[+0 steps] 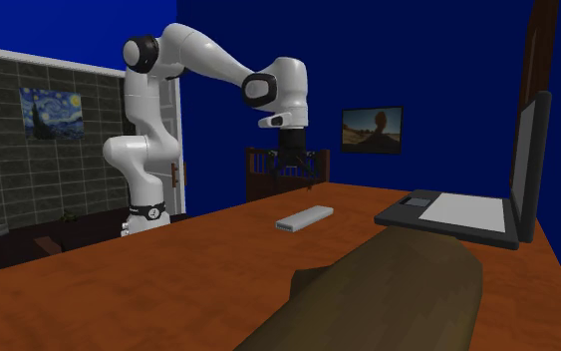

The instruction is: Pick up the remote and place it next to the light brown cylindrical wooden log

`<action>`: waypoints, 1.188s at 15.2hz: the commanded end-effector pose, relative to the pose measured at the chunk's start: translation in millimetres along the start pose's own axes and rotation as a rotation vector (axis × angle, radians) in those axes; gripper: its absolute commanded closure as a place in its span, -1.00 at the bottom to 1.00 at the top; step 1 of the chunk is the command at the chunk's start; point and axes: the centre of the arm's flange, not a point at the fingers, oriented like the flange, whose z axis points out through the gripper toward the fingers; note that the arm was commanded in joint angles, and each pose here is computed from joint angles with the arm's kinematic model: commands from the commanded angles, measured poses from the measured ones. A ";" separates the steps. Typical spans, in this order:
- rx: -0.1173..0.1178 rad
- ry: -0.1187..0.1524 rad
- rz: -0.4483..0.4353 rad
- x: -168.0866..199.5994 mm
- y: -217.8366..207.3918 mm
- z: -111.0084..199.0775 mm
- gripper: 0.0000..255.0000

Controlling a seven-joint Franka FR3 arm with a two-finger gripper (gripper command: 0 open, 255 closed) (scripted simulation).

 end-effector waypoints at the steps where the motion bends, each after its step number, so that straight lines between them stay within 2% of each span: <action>1: -0.002 0.000 0.063 5.0 -21.1 15.2 -1.00; 4: -0.005 -0.001 0.129 12.0 -45.2 32.3 -1.00; 11: -0.005 -0.001 0.129 12.0 -45.0 72.3 -1.00; 18: -0.005 -0.001 0.129 12.0 -45.0 72.3 -1.00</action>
